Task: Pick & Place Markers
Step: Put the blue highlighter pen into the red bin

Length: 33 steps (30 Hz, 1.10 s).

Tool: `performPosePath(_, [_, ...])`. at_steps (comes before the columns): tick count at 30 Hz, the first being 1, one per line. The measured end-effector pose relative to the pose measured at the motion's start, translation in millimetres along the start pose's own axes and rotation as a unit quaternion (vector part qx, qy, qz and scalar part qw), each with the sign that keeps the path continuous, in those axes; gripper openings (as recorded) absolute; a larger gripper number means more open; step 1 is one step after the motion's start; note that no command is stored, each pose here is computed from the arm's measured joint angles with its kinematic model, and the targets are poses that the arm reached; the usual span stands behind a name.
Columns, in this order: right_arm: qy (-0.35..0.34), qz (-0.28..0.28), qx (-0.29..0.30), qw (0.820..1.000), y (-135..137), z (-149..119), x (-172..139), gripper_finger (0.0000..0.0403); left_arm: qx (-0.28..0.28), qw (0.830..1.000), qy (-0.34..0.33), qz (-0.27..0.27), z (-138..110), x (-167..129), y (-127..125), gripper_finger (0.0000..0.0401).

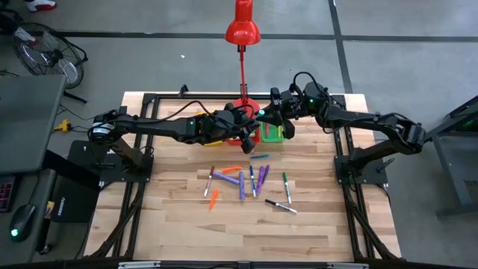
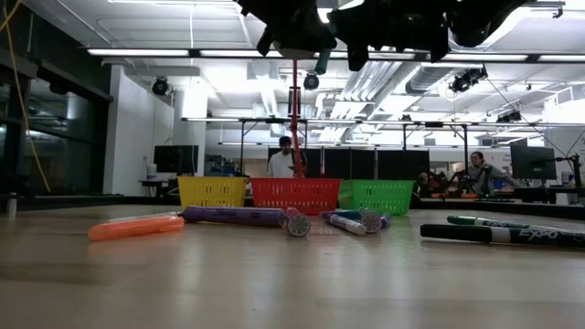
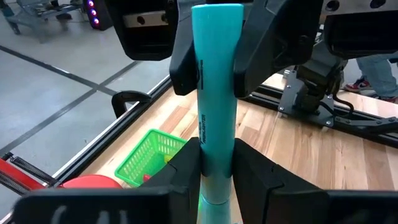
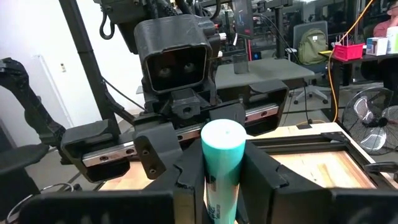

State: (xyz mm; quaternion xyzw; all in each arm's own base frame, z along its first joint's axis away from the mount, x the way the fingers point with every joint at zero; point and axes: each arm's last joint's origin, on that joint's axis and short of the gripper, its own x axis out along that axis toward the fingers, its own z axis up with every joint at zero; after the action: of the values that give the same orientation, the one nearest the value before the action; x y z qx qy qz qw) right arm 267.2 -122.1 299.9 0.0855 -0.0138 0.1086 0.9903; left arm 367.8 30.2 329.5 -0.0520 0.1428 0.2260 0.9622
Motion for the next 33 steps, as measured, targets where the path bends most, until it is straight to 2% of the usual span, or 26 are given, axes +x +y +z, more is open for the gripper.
performPosePath(7, [0.001, 0.000, 0.003, 1.000, 0.0, -0.2, 0.0, 0.0064, 0.004, 1.000, -0.002, -0.001, 0.5, 0.0, -0.1, 0.0125])
performPosePath(17, [0.013, -0.022, 0.015, 1.000, -9.1, -2.0, -6.8, 0.0064, 0.044, 0.999, -0.004, 0.018, 1.2, -1.4, 1.3, 0.0133])
performPosePath(22, [0.045, -0.054, 0.035, 0.997, -21.6, -8.6, -17.3, 0.0064, 0.045, 0.999, 0.015, 0.025, 12.6, -29.1, 11.1, 0.0134])
performPosePath(29, [0.111, -0.089, 0.030, 0.989, -31.1, -23.2, -28.1, 0.0064, 0.019, 0.990, 0.091, 0.108, 13.4, -82.7, 36.4, 0.0133])
performPosePath(33, [0.125, -0.109, 0.020, 0.986, -31.0, -26.3, -27.6, 0.0064, -0.008, 0.984, 0.121, 0.134, 12.0, -108.9, 48.2, 0.0133])
